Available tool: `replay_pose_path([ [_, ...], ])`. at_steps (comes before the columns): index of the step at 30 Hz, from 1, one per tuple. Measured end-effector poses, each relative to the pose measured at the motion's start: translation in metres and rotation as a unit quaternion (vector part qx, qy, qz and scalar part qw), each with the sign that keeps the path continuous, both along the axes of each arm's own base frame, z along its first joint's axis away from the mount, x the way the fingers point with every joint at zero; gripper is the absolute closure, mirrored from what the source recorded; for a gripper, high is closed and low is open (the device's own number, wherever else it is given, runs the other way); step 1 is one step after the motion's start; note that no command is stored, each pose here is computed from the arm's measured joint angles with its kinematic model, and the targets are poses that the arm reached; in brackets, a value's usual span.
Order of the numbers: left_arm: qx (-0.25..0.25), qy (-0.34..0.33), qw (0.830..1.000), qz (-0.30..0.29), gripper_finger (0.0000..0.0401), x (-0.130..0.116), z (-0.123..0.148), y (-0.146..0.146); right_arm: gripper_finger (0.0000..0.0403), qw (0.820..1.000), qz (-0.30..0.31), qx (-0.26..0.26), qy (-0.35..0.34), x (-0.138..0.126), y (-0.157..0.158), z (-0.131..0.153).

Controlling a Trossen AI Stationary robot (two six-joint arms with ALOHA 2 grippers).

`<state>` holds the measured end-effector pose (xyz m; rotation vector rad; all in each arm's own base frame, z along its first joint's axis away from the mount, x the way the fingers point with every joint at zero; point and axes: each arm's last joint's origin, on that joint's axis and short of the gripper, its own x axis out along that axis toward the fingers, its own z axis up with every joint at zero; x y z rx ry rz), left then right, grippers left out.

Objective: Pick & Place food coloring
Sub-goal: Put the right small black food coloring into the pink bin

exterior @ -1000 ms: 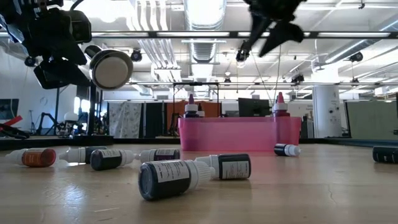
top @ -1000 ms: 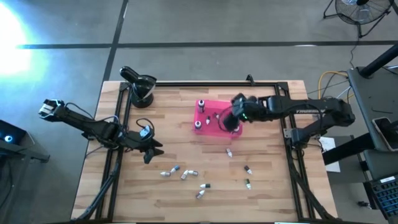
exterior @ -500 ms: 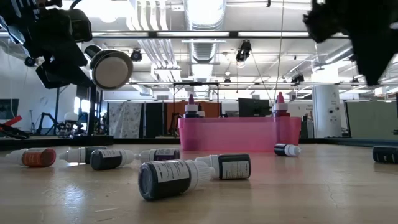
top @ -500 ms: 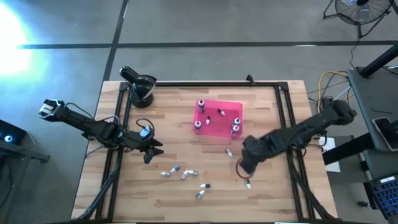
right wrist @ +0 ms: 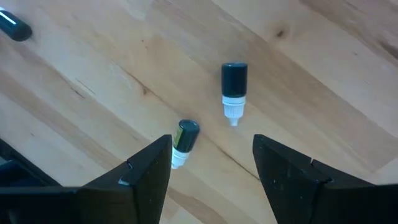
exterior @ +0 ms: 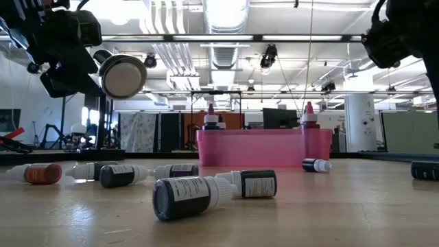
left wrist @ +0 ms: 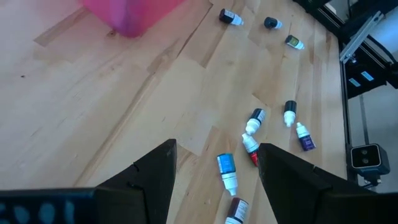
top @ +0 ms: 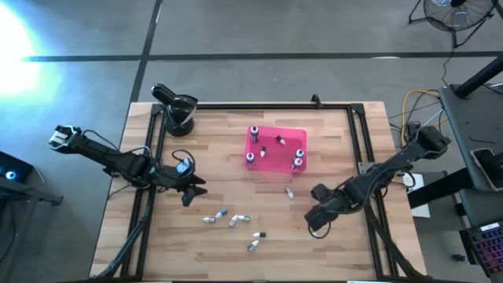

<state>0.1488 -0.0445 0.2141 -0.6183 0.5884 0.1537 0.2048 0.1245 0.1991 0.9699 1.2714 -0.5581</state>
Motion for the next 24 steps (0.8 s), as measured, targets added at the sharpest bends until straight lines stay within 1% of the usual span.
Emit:
replay_pose_path([
  [7,0.001,-0.001,1.0,0.006,0.0204,0.0,0.0,0.0,0.0184,1.0,0.012,0.017,0.008,0.0,0.001,0.0],
  [14,0.006,0.0,1.0,0.012,0.0204,0.001,0.0,0.001,0.0184,1.0,0.01,0.013,0.018,-0.001,0.0,-0.004],
  [19,0.018,-0.004,0.999,0.028,0.0204,0.001,0.0,0.002,0.0184,0.998,0.025,-0.022,0.048,0.004,0.001,-0.026],
  [24,0.02,-0.005,0.999,0.032,0.0204,0.001,0.0,0.002,0.0184,0.998,0.037,-0.027,0.052,0.019,0.009,-0.038],
])
